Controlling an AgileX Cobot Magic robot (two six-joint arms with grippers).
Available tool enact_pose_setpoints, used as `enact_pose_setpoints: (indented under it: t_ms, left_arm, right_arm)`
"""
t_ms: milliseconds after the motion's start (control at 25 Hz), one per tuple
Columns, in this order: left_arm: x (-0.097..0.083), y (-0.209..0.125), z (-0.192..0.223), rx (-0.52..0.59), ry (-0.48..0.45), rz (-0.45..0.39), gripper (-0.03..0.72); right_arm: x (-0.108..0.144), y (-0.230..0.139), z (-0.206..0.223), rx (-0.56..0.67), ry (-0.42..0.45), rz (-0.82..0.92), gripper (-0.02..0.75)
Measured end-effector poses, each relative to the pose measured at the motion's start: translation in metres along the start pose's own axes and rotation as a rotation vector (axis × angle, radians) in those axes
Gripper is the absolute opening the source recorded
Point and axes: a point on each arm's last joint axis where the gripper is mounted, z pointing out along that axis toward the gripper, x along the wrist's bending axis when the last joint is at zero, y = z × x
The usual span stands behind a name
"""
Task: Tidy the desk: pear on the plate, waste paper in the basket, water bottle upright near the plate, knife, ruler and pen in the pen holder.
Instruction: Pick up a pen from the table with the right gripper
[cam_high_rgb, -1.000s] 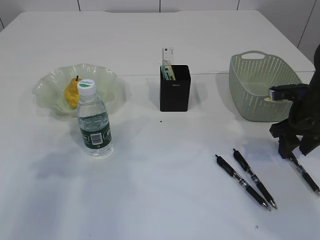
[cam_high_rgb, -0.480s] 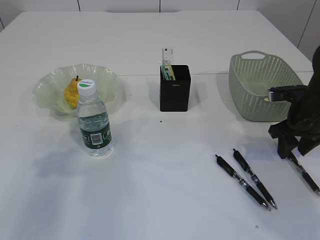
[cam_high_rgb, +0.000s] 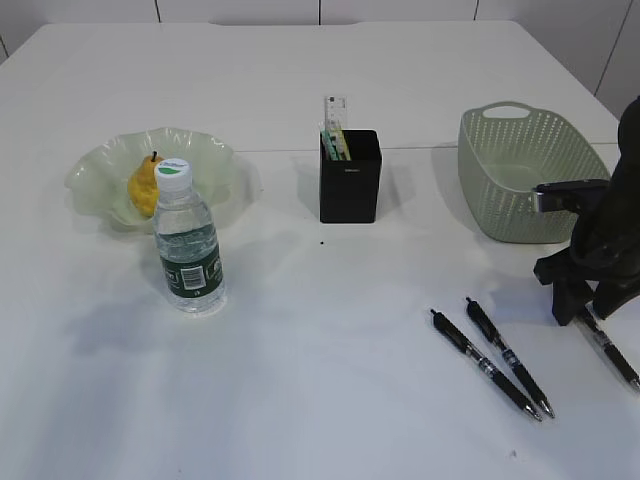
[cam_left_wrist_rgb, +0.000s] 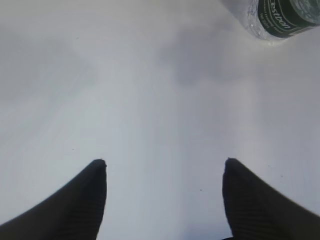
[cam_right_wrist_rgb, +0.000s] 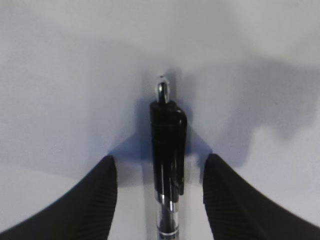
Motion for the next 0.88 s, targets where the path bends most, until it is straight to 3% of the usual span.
enact_pose_setpoints:
  t_ms: [200, 560, 880]
  left_arm:
    - [0.0000, 0.0002, 0.0000, -0.002, 0.000, 0.000, 0.510]
    - [-0.0001, 0.0019, 0.0000, -0.021, -0.001, 0.000, 0.510]
    - [-0.0001, 0.0020, 0.0000, -0.022, -0.001, 0.000, 0.510]
  right_arm:
    - [0.0004, 0.0001, 0.0029, 0.007, 0.006, 0.004, 0.389]
    - [0.0009, 0.0014, 0.0032, 0.004, 0.013, 0.010, 0.160]
    - [0.0025, 0.0013, -0.0059, -0.019, 0.027, 0.024, 0.143]
